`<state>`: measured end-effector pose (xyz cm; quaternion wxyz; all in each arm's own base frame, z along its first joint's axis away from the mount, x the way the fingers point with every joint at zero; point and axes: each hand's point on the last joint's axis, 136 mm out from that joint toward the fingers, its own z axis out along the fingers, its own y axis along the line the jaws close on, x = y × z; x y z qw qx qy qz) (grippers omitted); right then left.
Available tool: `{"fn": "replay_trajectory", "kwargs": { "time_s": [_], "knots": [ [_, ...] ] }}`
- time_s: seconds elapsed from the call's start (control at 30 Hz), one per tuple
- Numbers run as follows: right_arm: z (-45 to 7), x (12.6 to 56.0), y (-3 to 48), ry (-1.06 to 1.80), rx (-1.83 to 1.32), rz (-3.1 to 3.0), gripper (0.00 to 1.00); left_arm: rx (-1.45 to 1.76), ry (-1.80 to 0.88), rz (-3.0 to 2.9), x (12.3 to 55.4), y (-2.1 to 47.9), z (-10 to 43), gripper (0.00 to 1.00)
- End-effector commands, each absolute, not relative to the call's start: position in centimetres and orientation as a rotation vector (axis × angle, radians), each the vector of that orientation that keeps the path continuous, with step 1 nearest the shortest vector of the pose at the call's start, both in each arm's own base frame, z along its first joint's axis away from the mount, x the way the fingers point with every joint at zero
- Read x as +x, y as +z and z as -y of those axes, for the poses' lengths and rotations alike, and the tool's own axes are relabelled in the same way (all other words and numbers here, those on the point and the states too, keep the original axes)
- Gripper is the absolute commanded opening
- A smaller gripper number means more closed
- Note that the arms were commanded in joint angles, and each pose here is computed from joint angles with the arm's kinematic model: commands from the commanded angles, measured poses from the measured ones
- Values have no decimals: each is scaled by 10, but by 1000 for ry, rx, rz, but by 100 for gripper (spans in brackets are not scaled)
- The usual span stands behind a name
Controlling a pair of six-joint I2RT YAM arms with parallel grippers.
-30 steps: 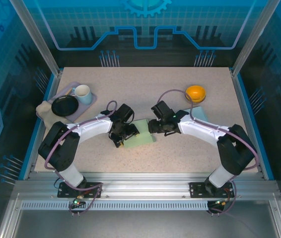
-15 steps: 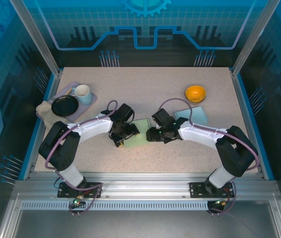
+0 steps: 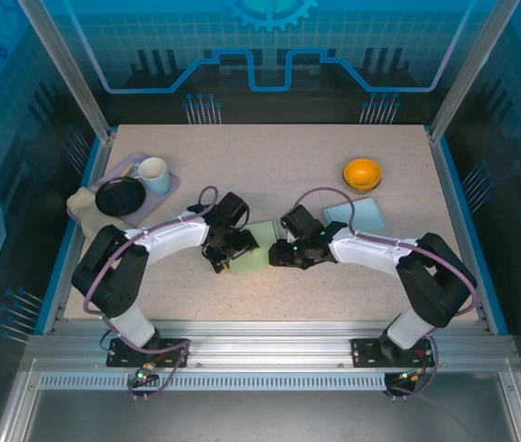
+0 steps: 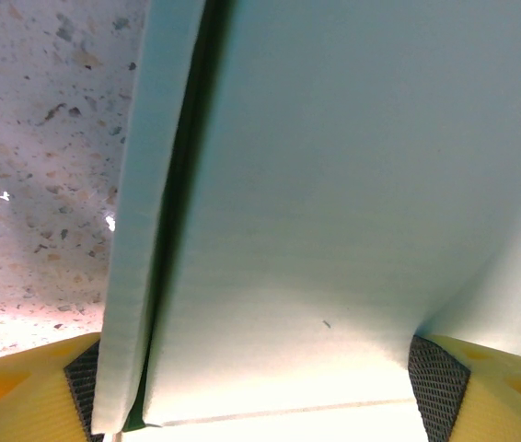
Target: Fold the paper box
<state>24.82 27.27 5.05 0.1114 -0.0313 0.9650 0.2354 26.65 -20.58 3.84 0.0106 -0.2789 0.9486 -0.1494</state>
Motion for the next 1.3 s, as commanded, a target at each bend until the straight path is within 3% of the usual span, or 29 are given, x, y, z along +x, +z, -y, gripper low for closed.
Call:
{"fn": "replay_trajectory", "kwargs": {
  "time_s": [0.0,1.27],
  "knots": [
    [-281,244,57,741,-113,-2827,41,-863,-332,-2992,257,22,192,84],
    [-263,262,24,609,-307,-2650,31,-867,-254,-3026,247,1,180,84]
  ]
}}
